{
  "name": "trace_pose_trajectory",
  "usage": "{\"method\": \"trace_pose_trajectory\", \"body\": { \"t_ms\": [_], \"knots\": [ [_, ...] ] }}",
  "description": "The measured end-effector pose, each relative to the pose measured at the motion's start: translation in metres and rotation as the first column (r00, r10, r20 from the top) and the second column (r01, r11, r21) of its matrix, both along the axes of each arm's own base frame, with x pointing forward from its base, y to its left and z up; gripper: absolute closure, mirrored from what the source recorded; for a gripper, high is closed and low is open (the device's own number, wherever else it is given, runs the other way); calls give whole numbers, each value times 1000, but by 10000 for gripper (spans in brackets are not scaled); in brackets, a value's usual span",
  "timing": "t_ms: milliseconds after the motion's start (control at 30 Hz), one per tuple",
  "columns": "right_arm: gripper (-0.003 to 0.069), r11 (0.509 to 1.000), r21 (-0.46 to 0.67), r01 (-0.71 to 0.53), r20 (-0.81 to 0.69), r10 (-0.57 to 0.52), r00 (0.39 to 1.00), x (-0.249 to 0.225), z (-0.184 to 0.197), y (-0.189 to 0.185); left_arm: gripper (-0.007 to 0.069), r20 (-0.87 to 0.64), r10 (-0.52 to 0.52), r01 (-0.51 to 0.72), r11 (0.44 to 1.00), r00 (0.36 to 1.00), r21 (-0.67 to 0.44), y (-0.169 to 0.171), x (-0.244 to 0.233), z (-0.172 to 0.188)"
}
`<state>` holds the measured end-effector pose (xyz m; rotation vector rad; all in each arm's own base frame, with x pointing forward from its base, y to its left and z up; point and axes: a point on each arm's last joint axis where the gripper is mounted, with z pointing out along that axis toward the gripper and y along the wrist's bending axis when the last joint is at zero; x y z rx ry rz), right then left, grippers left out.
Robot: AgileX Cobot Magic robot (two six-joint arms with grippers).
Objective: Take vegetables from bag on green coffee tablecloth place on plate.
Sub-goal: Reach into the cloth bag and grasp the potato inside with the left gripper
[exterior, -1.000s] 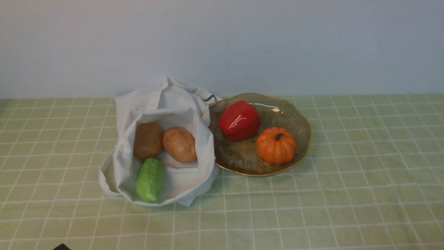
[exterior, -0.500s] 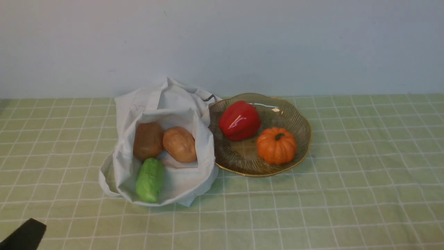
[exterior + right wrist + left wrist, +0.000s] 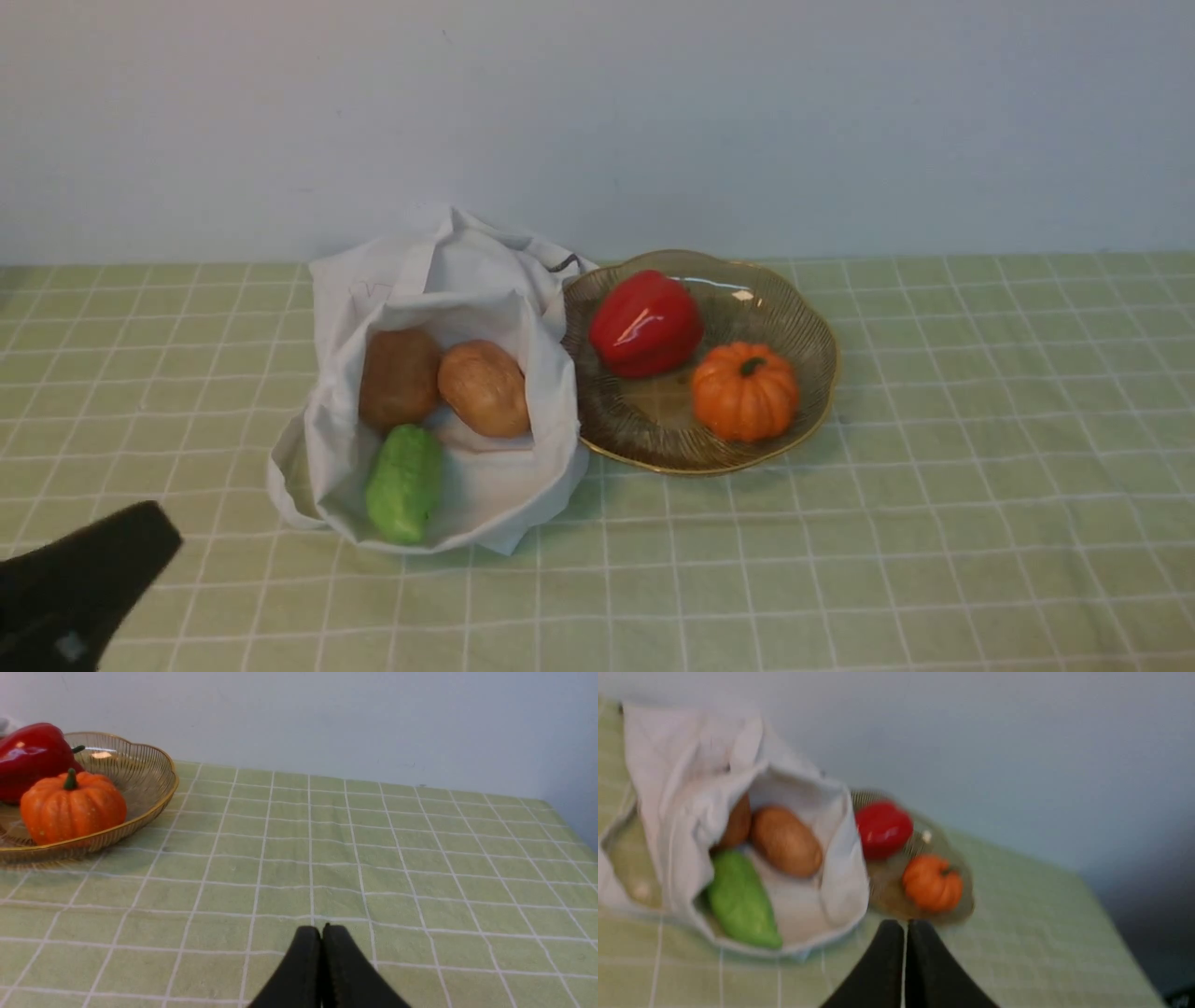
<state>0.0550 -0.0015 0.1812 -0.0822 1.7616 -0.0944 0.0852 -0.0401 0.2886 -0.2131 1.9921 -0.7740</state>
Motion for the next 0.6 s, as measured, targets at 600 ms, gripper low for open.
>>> {"method": "trace_pose_trajectory", "body": {
  "t_ms": [600],
  "knots": [
    [674,1000,0,0,0,0,1000,0,0,0,629,-642,-260,463,871,721,167,-55,148,-23]
  ]
}}
